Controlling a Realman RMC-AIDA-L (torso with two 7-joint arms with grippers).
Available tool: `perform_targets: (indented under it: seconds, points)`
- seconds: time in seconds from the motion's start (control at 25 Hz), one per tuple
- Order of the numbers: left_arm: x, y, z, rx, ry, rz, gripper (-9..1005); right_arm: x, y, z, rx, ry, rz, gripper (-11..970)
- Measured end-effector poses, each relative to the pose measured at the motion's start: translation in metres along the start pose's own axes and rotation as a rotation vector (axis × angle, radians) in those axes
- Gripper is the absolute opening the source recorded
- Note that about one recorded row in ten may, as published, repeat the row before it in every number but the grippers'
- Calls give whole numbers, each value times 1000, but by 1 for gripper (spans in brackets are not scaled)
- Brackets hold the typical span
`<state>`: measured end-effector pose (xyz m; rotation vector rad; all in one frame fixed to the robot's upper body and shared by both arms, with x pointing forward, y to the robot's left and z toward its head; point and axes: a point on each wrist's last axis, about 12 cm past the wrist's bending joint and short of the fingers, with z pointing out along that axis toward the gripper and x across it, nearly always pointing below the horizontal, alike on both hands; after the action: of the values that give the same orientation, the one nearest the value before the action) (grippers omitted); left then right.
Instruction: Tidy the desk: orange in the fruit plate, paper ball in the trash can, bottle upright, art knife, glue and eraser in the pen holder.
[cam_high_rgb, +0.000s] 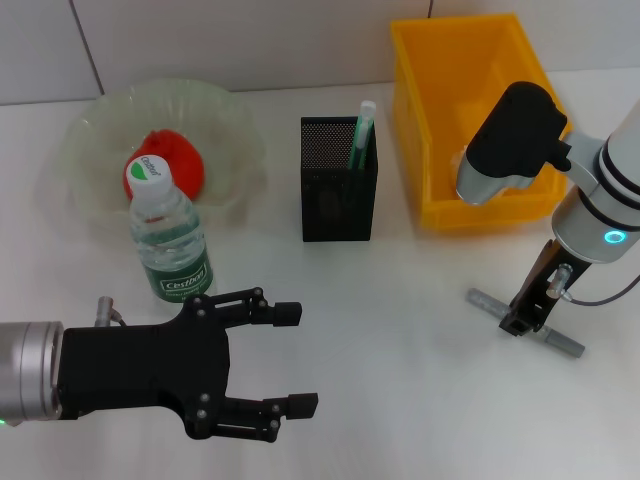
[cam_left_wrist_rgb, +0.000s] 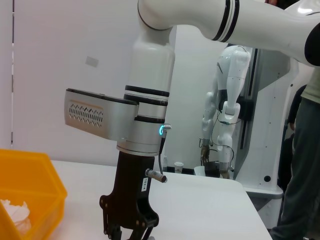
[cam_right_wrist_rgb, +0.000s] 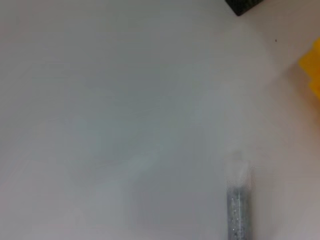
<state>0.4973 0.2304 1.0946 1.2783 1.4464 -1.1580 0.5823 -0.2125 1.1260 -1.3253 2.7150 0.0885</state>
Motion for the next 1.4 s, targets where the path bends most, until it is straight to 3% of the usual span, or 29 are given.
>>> perform_targets:
  seconds: [1.4]
  points:
    - [1, -2, -1, 0, -4, -5, 862, -1, 1, -4, 9, -12, 10, 141]
